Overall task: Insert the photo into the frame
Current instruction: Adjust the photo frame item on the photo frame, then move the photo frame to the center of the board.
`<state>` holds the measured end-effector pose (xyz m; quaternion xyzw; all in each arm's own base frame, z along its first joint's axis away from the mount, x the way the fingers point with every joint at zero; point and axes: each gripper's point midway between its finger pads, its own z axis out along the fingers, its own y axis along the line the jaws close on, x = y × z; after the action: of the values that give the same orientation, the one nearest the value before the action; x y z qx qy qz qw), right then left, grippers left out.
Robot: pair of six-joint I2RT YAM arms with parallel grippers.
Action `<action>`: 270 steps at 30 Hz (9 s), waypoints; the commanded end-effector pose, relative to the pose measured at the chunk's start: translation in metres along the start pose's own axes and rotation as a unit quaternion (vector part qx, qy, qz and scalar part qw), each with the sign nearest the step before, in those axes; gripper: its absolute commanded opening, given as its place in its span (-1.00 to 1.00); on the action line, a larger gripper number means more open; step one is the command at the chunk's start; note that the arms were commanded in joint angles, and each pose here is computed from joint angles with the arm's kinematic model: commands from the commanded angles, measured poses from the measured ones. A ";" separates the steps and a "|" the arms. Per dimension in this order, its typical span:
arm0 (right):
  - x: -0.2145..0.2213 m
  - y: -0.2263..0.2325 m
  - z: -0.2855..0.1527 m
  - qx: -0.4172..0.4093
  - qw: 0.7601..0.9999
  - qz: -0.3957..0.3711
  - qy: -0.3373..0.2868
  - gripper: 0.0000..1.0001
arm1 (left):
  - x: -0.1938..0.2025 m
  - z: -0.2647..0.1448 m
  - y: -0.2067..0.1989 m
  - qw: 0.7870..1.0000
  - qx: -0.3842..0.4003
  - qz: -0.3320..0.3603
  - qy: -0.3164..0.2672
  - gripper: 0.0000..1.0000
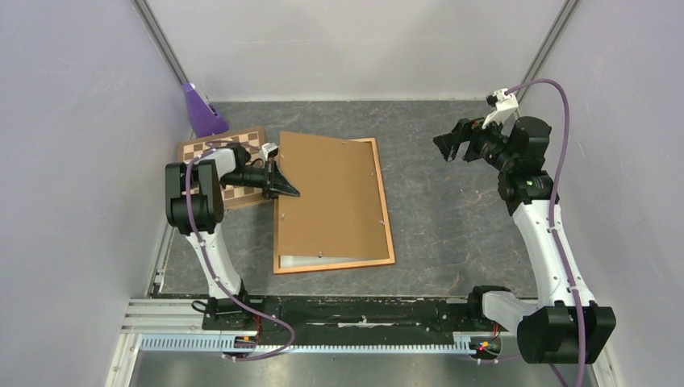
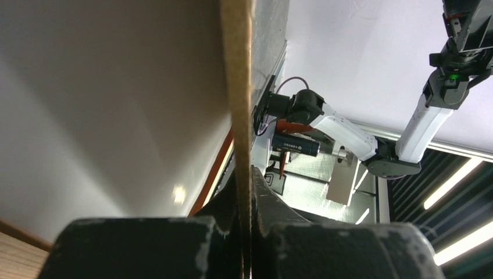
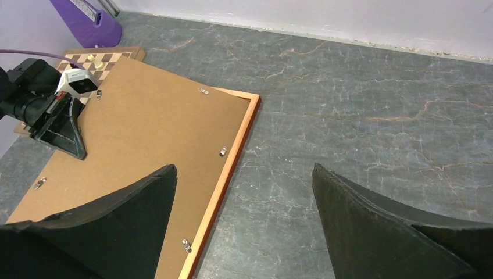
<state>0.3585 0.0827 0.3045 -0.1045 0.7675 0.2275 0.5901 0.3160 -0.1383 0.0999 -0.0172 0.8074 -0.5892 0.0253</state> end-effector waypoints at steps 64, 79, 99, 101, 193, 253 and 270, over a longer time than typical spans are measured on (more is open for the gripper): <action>0.036 0.004 0.005 0.007 1.000 -0.022 0.012 0.77 | 0.012 0.001 -0.013 0.992 0.119 0.023 0.027 -0.68; 0.037 0.003 0.004 0.011 1.000 -0.022 0.011 0.77 | 0.012 0.007 -0.005 0.991 0.131 -0.019 0.024 -0.95; 0.035 0.003 0.004 0.013 1.000 -0.022 0.011 0.77 | 0.015 0.011 0.007 0.991 0.130 -0.030 0.030 -0.95; 0.035 0.003 0.004 0.013 1.000 -0.021 0.012 0.77 | 0.015 0.012 0.010 0.990 0.130 -0.034 0.030 -0.95; 0.036 -0.008 -0.001 0.045 0.998 -0.039 0.019 0.78 | -0.009 -0.002 -0.050 0.998 0.003 -0.026 -0.061 -0.95; 0.248 0.023 0.158 0.068 0.953 -0.077 0.286 -0.02 | 0.003 -0.032 -0.100 0.992 0.050 0.099 -0.061 -0.95; 0.241 -0.024 0.145 0.107 0.949 -0.073 0.286 -0.40 | 0.003 -0.039 -0.104 0.990 0.066 0.100 -0.069 -0.95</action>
<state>0.4076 0.1753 0.0268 -0.1720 0.9216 0.0780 0.3391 0.3130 -0.1297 0.1710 -0.0295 0.8014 -0.5891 0.0986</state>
